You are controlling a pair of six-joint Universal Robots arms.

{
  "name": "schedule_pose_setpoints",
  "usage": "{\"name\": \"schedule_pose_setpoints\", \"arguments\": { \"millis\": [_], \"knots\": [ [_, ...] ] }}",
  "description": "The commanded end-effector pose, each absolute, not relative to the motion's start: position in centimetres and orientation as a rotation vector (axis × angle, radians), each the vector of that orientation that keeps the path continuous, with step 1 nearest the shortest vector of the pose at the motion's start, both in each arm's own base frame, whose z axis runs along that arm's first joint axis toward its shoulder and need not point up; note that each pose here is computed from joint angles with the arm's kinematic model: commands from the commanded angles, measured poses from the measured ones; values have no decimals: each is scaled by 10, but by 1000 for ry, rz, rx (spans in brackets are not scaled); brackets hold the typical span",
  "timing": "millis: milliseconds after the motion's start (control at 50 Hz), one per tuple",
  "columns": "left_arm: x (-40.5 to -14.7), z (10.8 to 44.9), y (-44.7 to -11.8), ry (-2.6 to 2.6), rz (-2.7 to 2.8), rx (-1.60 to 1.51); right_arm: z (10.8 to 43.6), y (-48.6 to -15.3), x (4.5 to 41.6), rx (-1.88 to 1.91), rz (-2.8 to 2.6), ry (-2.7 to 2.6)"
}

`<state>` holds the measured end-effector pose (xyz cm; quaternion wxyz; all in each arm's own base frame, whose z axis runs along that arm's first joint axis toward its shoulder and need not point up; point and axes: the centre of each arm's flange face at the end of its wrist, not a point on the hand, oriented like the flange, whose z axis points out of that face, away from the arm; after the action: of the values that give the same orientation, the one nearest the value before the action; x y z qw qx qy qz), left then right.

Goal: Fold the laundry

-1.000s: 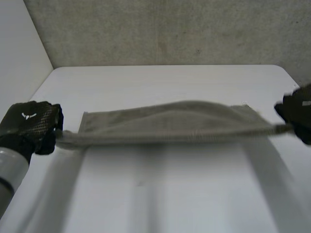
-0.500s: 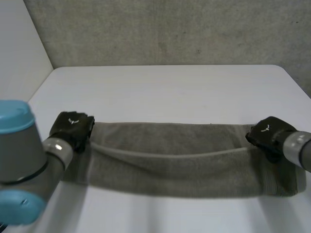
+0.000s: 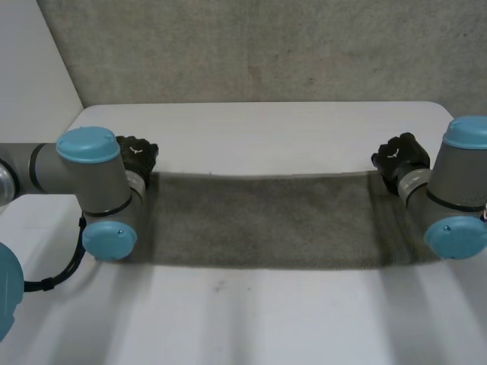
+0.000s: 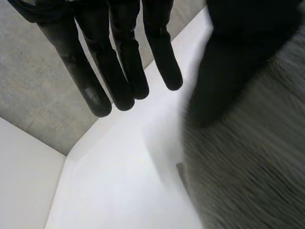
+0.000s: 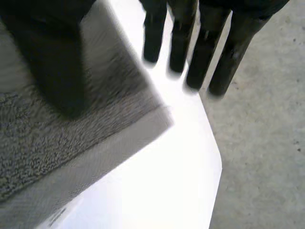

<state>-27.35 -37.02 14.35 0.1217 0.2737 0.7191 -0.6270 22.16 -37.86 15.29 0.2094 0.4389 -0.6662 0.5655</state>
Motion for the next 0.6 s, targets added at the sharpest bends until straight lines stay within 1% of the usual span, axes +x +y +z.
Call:
{"name": "schedule_pose_setpoints", "arguments": {
  "millis": [20,40,60,80,120,140,160,180,200,220,240,260,280,300,320,340,360,380,400,420,440,460,520,560,580,600],
  "knots": [
    [-285,154,-359,2089,-1876,822,179,-382,232,1142,1678,-1800],
    [-287,168,-357,2069,-1913,811,179,-382,232,1141,1678,-1800],
    [-286,182,-354,2047,-1948,796,196,-381,231,1092,1735,-1792],
    [-286,182,-354,2047,-1948,796,196,-381,231,1091,1736,-1792],
    [-283,205,-348,2020,-2003,763,227,-376,226,978,1865,-1804],
    [-283,205,-348,2020,-2003,763,228,-376,226,978,1866,-1804],
    [-282,217,-344,2012,-2036,739,241,-371,225,932,1923,-1819],
    [-282,218,-344,2011,-2036,739,253,-365,224,890,1967,-1834],
    [-278,229,-339,2008,-2064,714,253,-365,224,890,1968,-1834],
    [-278,229,-339,2008,-2064,714,263,-358,223,871,1997,-1844],
    [-271,238,-334,2015,-2088,674,266,-350,221,876,2002,-1868],
    [-267,245,-327,2028,-2108,647,266,-350,221,877,2002,-1868],
    [-267,245,-327,2028,-2108,647,264,-342,218,904,1977,-1904],
    [-262,248,-320,2050,-2120,620,264,-342,218,904,1977,-1905],
    [-256,248,-314,2077,-2123,589,258,-335,212,936,1932,-1961],
    [-256,248,-314,2077,-2123,588,252,-328,205,954,1880,-2023],
    [-250,245,-308,2109,-2122,559,252,-328,205,955,1879,-2023],
    [-250,245,-308,2109,-2122,558,248,-319,198,973,1827,-2090],
    [-245,239,-302,2149,-2118,527,245,-309,191,986,1777,-2148],
    [-241,232,-295,2194,-2122,507,245,-309,191,986,1776,-2149],
    [-241,232,-295,2194,-2122,507,238,-301,184,998,1711,-2221],
    [-240,226,-288,2239,-2133,499,231,-295,176,1001,1657,-2286],
    [-238,215,-274,2329,-2152,504,221,-290,169,999,1600,-2351],
    [-236,210,-271,2360,-2152,500,203,-284,160,1001,1554,-2436],
    [-233,205,-271,2377,-2150,489,203,-284,160,1001,1554,-2436],
    [-232,205,-271,2377,-2150,489,195,-283,154,992,1543,-2466]
  ]
}}
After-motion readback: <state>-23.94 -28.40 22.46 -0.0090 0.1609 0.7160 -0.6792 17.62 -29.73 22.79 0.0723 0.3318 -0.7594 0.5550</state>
